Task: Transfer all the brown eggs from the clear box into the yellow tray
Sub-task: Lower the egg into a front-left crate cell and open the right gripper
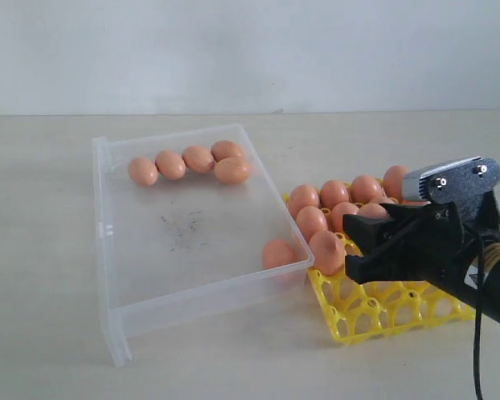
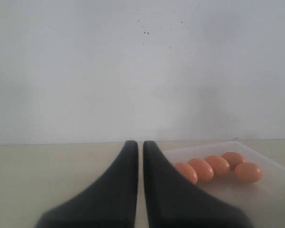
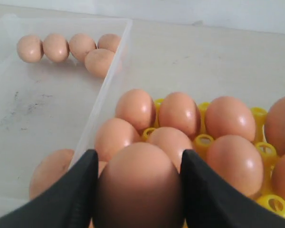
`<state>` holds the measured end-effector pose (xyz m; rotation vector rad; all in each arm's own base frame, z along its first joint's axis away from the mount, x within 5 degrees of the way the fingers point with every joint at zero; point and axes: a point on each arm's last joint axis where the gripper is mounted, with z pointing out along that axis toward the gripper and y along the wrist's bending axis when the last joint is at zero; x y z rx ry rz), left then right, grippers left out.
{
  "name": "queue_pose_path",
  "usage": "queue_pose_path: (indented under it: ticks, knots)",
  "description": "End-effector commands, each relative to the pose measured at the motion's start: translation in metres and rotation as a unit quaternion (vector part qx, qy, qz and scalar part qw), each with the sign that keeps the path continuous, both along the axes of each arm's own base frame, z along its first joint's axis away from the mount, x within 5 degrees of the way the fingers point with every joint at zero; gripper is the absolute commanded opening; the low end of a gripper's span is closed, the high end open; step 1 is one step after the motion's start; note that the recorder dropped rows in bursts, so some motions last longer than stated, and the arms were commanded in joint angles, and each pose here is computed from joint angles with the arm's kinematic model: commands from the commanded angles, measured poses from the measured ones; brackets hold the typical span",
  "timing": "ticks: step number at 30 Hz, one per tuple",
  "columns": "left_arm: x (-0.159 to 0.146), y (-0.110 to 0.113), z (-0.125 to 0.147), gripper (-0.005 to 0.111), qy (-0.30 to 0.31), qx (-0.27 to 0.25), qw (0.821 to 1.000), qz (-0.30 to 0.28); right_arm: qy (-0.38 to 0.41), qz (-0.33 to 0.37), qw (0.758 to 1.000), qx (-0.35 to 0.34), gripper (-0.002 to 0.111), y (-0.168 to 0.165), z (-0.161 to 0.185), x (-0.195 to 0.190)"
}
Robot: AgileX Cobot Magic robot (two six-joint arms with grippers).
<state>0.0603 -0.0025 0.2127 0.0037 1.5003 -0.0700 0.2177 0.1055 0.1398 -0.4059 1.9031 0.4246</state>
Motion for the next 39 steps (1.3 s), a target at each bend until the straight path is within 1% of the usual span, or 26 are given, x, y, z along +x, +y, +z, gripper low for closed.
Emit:
queue_pose_path:
  ticks: [1, 5, 9, 15, 19, 22, 26, 29, 32, 35, 39]
  knots:
    - [0.000, 0.000, 0.002, 0.004, -0.007, 0.000, 1.000, 0.001, -0.049, 0.014, 0.999, -0.011, 0.000, 0.001, 0.004, 0.002]
    - [0.000, 0.000, 0.002, 0.004, -0.007, 0.000, 1.000, 0.001, -0.049, 0.006, 0.999, -0.011, 0.000, 0.001, -0.005, 0.005]
    - [0.000, 0.000, 0.002, 0.004, -0.007, 0.000, 1.000, 0.001, -0.053, 0.018, 0.998, -0.037, 0.000, 0.002, -0.020, 0.007]
    - [0.000, 0.000, 0.002, 0.004, -0.007, 0.000, 1.000, 0.001, -0.062, 0.013, 0.997, -0.046, 0.000, 0.001, -0.025, 0.009]
    - [0.000, 0.000, 0.002, 0.004, -0.007, 0.000, 1.000, 0.001, -0.042, -0.015, 0.997, -0.055, 0.000, -0.004, -0.028, 0.011]
    - [0.000, 0.000, 0.002, 0.004, -0.007, 0.000, 1.000, 0.001, -0.026, -0.017, 0.998, -0.048, 0.000, -0.003, -0.030, 0.010]
    - [0.000, 0.000, 0.002, 0.004, -0.007, 0.000, 1.000, 0.001, -0.023, 0.004, 0.999, -0.042, 0.000, 0.000, -0.031, 0.008]
    - [0.000, 0.000, 0.002, 0.004, -0.007, 0.000, 1.000, 0.001, -0.024, 0.004, 0.999, -0.041, 0.000, 0.000, -0.030, 0.008]
    - [0.000, 0.000, 0.002, 0.004, -0.007, 0.000, 1.000, 0.001, -0.009, -0.003, 1.000, -0.024, 0.000, 0.000, -0.031, 0.008]
    - [0.000, 0.000, 0.002, 0.004, -0.007, 0.000, 1.000, 0.001, -0.003, -0.003, 1.000, -0.028, 0.000, 0.001, -0.032, 0.010]
    - [0.000, 0.000, 0.002, 0.004, -0.007, 0.000, 1.000, 0.001, 0.047, -0.006, 0.998, -0.040, 0.000, 0.005, -0.036, 0.020]
